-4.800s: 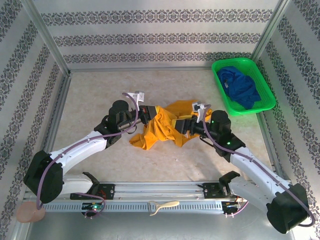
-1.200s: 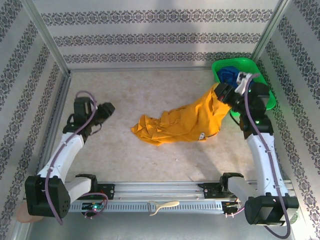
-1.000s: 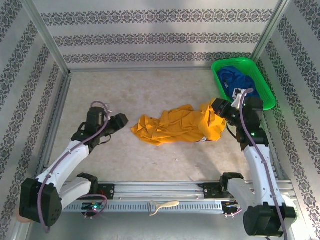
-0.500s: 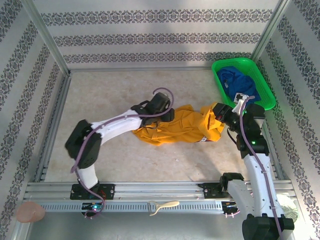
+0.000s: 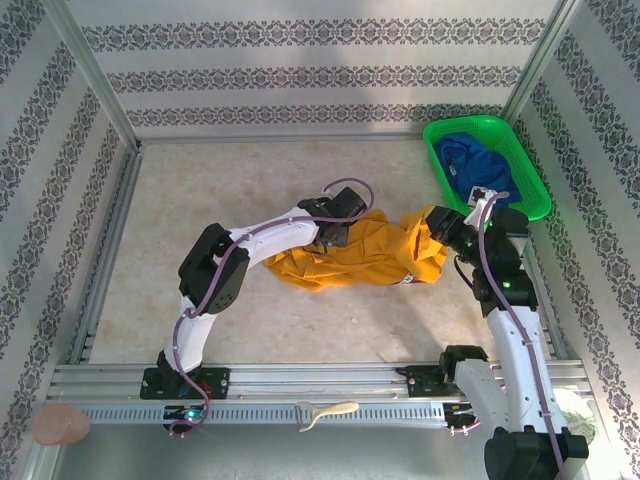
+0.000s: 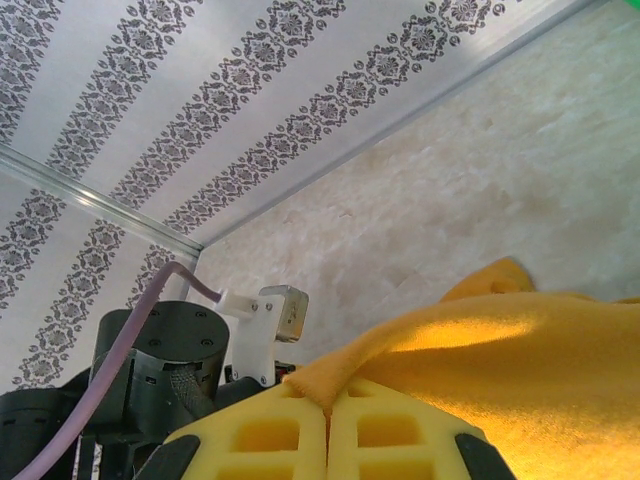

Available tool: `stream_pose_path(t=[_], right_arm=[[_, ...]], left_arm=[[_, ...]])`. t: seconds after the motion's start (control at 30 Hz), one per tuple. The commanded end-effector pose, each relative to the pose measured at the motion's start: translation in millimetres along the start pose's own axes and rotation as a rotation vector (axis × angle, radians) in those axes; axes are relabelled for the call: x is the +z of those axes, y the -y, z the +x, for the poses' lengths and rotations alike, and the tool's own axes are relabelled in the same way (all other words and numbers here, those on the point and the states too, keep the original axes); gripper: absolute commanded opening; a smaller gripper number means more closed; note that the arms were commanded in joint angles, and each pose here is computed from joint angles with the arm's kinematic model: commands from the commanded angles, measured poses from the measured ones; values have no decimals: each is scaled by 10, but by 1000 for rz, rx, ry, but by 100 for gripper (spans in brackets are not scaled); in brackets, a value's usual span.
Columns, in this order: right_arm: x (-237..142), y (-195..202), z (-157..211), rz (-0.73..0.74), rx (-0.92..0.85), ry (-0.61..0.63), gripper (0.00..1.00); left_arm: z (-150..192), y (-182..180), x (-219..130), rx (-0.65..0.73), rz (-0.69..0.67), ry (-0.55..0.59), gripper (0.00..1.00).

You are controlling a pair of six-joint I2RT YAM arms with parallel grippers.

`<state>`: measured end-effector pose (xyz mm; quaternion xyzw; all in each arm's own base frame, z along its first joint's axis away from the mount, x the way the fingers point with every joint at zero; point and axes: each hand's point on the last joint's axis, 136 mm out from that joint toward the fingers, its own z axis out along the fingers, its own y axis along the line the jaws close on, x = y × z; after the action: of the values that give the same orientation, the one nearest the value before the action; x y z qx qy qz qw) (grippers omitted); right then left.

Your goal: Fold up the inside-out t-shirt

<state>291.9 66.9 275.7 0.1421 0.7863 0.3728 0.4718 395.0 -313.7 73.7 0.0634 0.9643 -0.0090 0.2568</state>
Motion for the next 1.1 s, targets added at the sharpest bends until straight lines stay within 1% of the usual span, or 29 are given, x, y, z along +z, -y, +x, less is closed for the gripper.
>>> stream_pose_path(t=[0.0, 0.07, 0.23, 0.33, 0.37, 0.43, 0.57, 0.7, 0.77, 0.87, 0.97, 1.03, 1.07], right_arm=[[22, -17, 1, -11, -30, 9, 0], [24, -20, -3, -11, -29, 10, 0], [23, -21, -11, -12, -27, 13, 0], [21, -26, -20, -12, -28, 16, 0], [17, -31, -24, -12, -28, 17, 0], [12, -38, -32, -11, -30, 19, 0], [9, -50, -56, -10, -35, 24, 0], [7, -52, -76, -5, -38, 28, 0], [8, -60, -85, -6, -41, 29, 0], [1, -63, -107, -4, -42, 35, 0], [0, -61, -165, 7, -42, 49, 0], [-10, -97, -291, 9, -41, 75, 0], [-13, -129, -382, 7, -44, 91, 0]], left_arm=[[76, -46, -13, 107, -82, -22, 53], [61, -4, -15, 130, -86, -22, 53], [46, 141, -12, 175, -82, -27, 57], [89, 130, 58, 180, -105, -51, 56], [92, 117, 64, 179, -113, -51, 54], [133, 77, 93, 184, -131, -60, 47], [156, -31, 82, 193, -173, -54, 39], [154, -169, 47, 196, -209, -44, 27], [139, -217, 26, 192, -212, -36, 19], [125, -292, 0, 188, -216, -34, 0], [2, -415, -155, 171, -220, 2, 0], [-169, -546, -353, 129, -184, 40, 0], [-298, -621, -509, 102, -158, 77, 0]])
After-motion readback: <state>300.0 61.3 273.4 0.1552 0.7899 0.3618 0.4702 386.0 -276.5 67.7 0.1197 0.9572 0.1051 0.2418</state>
